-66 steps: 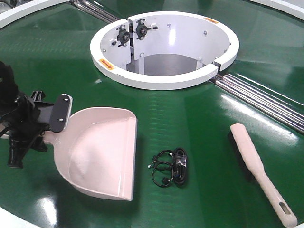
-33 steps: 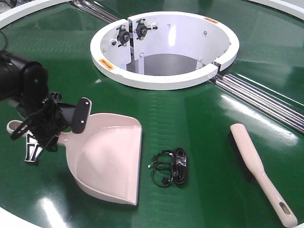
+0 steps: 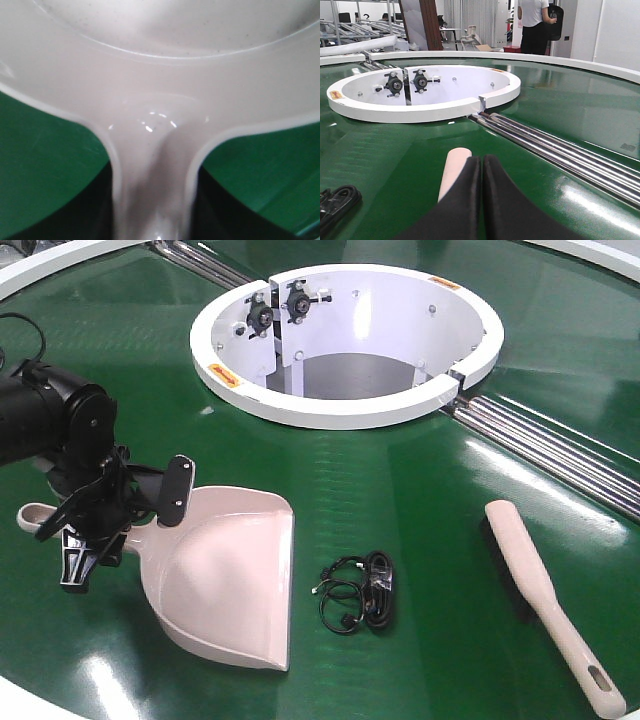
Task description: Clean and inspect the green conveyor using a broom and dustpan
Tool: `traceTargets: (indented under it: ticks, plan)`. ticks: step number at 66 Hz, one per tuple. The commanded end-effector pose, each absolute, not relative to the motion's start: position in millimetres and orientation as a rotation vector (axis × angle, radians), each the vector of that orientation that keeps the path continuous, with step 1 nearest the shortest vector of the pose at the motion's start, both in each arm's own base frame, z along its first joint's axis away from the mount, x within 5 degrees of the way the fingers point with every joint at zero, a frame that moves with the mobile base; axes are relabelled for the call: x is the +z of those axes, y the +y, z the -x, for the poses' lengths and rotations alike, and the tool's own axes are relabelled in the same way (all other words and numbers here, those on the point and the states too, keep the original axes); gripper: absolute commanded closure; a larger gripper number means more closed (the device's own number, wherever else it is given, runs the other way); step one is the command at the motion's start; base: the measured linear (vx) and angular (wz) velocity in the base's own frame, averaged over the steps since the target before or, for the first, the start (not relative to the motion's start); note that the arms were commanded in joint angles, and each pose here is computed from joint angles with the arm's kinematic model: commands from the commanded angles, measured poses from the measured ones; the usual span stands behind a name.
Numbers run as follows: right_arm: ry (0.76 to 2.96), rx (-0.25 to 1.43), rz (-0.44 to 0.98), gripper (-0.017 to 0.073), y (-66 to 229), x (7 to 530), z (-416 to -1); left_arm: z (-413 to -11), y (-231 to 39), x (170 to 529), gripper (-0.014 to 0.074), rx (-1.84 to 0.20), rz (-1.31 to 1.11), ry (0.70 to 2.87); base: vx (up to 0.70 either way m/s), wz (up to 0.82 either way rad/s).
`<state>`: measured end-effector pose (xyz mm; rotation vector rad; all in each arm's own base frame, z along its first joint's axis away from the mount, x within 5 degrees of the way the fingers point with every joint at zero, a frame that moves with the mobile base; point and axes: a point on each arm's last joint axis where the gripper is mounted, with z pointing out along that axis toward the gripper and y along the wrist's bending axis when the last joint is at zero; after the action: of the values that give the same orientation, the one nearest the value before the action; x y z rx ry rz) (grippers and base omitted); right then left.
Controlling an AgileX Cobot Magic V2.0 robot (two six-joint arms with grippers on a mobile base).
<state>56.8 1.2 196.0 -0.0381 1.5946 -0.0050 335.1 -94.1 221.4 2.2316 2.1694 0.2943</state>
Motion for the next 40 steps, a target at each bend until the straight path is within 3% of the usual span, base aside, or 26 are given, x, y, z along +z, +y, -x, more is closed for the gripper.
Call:
traceTargets:
  ticks: [1, 40]
  plan:
    - [1.523, -0.014, 0.040, 0.0569, 1.0, 196.5, -56.2, -335.8, -98.5, 242.1, 0.0601, 0.340, -2.156, 2.126, 0.00, 0.00]
    - [1.521, -0.014, 0.040, 0.0569, 1.0, 197.0, -56.2, -334.9, -98.2, 241.9, 0.0601, 0.334, -2.162, 2.135, 0.00, 0.00]
